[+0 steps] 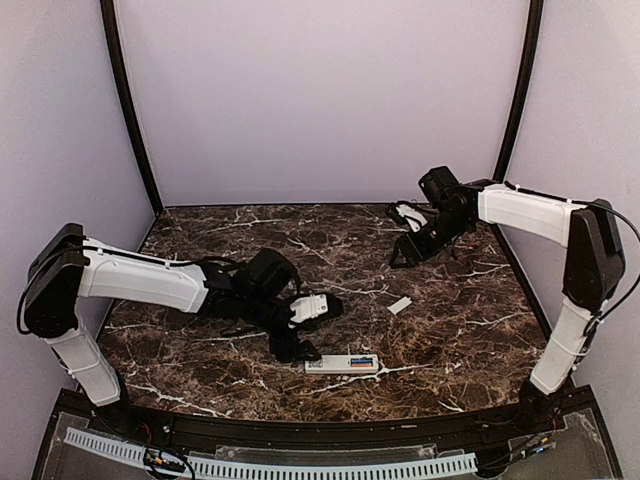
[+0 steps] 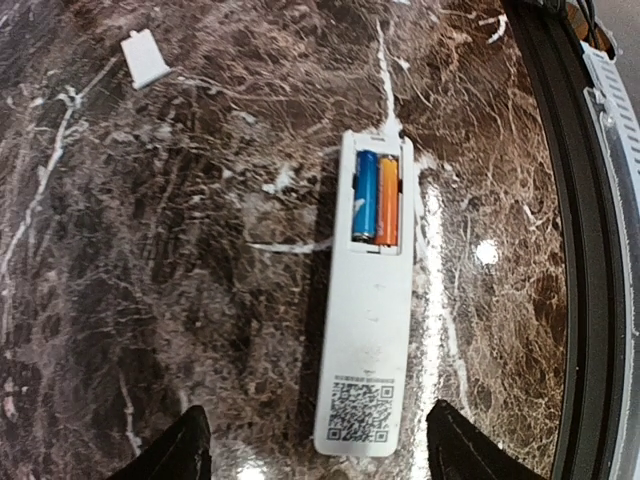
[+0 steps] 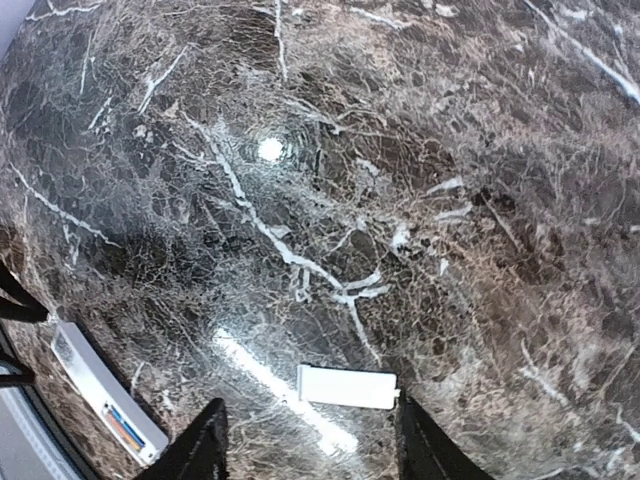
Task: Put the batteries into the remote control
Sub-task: Adjust the battery cover at the center of the board.
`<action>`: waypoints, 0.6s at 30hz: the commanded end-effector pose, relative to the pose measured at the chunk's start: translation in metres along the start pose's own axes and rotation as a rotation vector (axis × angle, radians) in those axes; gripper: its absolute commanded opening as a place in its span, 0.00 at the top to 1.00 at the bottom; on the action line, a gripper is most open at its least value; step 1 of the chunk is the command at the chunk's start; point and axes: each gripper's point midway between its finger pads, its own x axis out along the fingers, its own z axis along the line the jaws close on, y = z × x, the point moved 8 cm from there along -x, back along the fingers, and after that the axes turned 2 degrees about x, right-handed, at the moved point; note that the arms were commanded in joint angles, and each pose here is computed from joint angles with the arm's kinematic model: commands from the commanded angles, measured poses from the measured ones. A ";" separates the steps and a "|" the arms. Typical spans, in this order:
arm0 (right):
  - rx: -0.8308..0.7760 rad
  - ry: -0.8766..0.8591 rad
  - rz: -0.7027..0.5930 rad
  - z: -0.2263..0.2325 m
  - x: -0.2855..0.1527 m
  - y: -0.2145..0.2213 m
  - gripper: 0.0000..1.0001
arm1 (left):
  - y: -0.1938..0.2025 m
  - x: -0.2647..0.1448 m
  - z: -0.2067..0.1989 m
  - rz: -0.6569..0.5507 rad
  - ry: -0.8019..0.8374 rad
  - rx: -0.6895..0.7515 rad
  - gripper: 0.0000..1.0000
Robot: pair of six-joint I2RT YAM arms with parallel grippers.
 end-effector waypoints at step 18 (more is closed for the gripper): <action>-1.124 -0.304 0.178 0.006 0.074 0.037 0.08 | -0.031 -0.107 0.100 -0.266 -0.341 -0.381 0.21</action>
